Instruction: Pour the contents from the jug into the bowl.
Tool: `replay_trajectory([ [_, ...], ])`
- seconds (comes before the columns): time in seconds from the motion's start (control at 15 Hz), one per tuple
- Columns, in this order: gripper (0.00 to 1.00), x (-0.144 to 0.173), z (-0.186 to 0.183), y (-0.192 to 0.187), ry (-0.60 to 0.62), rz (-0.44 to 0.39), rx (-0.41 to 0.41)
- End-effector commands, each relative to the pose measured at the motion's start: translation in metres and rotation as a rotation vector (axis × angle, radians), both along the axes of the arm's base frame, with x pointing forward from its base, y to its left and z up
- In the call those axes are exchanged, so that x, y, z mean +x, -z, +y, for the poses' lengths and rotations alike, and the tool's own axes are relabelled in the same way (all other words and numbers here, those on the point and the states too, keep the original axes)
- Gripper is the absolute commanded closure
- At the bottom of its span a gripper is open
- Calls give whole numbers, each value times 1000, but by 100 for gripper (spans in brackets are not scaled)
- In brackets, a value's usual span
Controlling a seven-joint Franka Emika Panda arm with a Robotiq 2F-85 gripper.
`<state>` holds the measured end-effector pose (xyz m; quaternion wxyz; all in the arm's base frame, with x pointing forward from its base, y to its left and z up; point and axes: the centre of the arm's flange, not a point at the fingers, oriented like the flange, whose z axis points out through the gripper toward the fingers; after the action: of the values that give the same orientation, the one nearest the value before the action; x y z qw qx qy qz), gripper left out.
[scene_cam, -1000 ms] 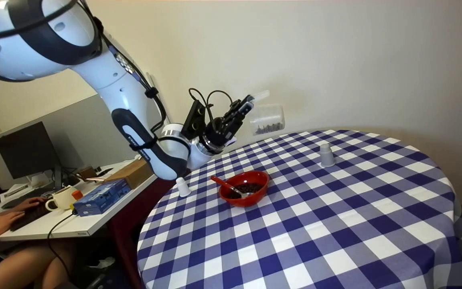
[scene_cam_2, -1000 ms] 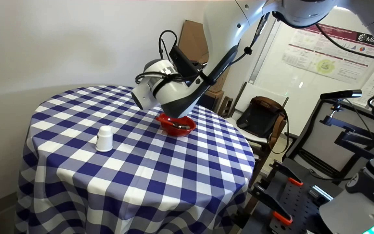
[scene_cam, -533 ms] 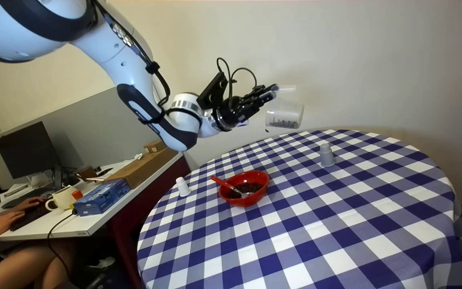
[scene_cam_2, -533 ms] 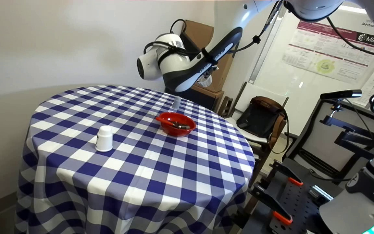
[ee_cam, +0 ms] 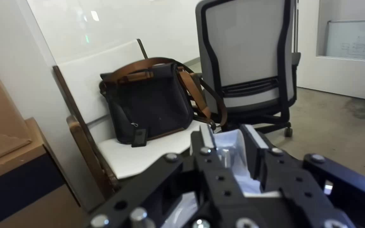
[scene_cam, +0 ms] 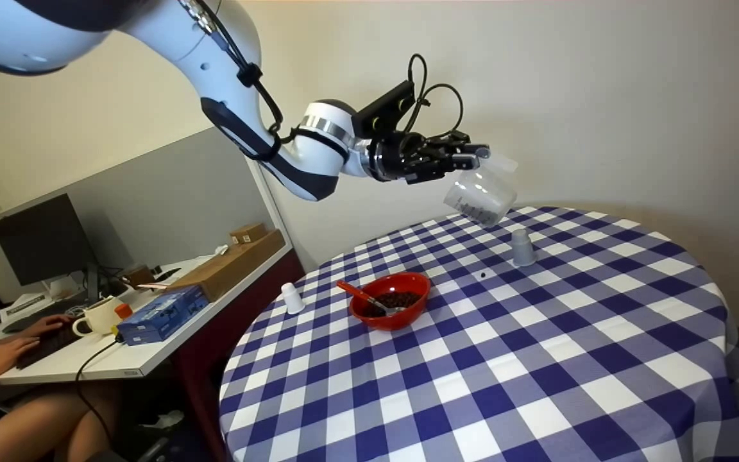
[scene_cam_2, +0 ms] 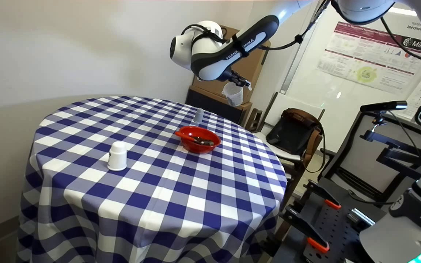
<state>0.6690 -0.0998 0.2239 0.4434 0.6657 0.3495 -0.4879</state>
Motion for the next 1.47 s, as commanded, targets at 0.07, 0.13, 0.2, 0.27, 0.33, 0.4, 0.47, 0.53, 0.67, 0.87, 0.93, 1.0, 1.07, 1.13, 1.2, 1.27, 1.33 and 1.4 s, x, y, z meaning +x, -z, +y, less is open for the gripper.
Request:
replay_trajectory([
  [0.07,88,5,-14,3,66,56,236],
  [0.13,88,5,-16,7,74,64,287],
  [0.2,88,4,-19,12,80,71,338],
  [0.27,88,2,-22,16,74,80,390],
  [0.33,88,0,-25,21,62,87,439],
  [0.4,88,0,-28,25,58,94,490],
  [0.47,88,0,-32,29,54,100,542],
  [0.53,88,-1,-37,33,52,107,595],
  [0.67,89,-2,-47,41,52,123,697],
  [0.87,89,-7,-63,53,66,166,850],
  [0.93,89,-9,-67,57,75,183,900],
  [1.0,89,-12,-71,61,85,194,929],
  [1.07,89,-15,-76,63,96,200,947],
  [1.13,89,-17,-80,64,106,199,950],
  [1.2,89,-18,-84,65,114,199,951],
  [1.27,89,-20,-88,65,121,190,937],
  [1.33,89,-21,-92,64,128,182,926],
  [1.4,89,-22,-97,62,132,170,907],
])
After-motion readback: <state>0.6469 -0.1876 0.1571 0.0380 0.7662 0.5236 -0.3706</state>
